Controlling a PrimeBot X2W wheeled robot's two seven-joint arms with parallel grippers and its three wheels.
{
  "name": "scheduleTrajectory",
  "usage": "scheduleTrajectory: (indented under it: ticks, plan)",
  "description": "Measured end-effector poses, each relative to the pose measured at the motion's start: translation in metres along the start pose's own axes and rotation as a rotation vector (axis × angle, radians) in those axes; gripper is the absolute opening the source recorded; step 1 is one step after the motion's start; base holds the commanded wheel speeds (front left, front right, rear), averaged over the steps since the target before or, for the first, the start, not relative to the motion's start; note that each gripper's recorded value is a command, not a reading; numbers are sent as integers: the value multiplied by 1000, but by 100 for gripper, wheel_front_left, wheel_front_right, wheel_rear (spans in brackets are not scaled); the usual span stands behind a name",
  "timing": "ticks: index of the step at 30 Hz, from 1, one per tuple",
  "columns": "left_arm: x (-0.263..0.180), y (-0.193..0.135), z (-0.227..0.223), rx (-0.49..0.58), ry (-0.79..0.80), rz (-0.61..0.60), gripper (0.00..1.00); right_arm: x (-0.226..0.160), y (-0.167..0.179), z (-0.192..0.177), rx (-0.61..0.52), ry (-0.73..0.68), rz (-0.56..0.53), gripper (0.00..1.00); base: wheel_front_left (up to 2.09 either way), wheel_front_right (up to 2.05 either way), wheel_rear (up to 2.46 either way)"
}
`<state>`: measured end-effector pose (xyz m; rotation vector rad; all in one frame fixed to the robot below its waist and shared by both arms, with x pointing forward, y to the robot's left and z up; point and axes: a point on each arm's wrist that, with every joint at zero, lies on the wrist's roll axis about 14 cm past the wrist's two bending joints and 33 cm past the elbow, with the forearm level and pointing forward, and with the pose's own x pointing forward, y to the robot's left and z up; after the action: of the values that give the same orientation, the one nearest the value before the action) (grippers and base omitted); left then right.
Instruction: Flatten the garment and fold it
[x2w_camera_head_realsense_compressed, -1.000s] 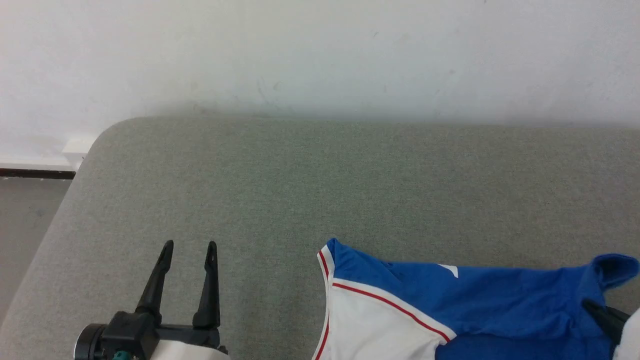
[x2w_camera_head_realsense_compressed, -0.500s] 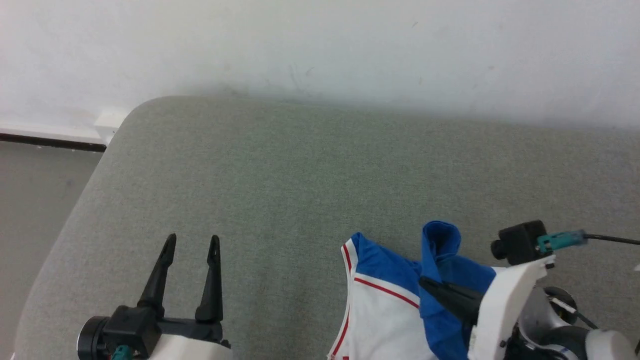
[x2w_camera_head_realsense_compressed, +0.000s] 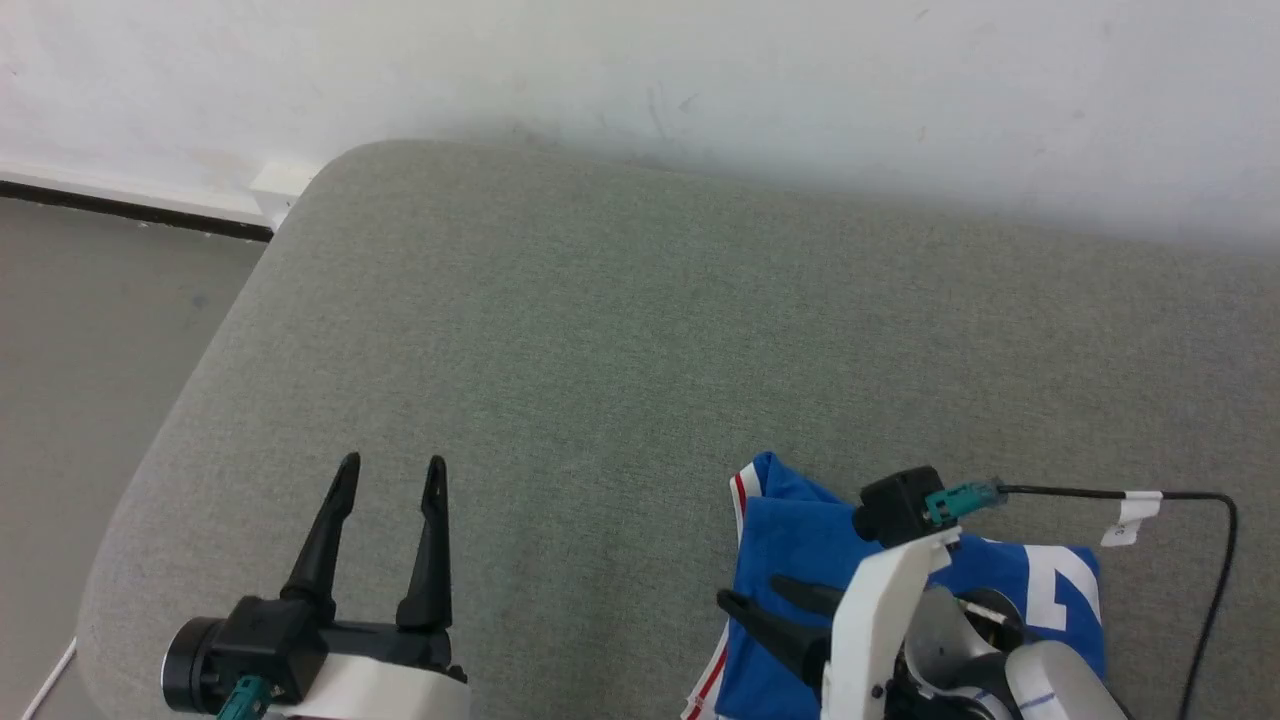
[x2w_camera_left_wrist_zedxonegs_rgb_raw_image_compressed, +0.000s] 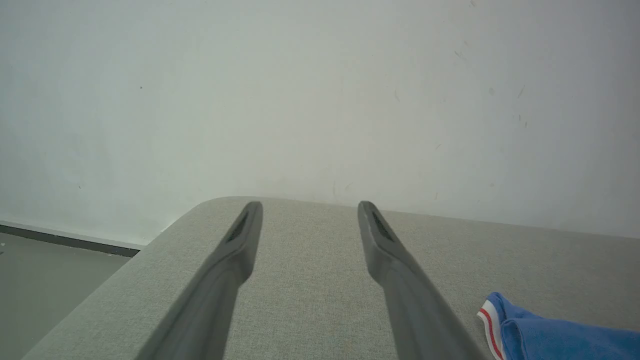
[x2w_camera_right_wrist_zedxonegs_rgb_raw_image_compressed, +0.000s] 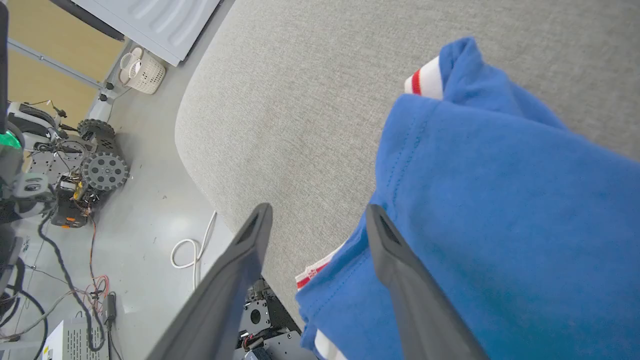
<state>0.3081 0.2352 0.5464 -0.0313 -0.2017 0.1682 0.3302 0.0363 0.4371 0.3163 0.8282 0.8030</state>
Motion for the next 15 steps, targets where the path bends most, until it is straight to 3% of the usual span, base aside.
scheduleTrajectory:
  ticks: [4,9,15]
  plan:
    - [2,-3,-3,-4,6,-8,100,0,-2,16,-6,-68,2,100,0,0,0]
    - [9,-13,-2,-15,-1,-44,100,-36,-49,79,-230,-309,-180,100,0,0,0]
    - [17,-27,-5,-48,0,-87,100,-117,-95,147,-530,-626,-420,100,0,0,0]
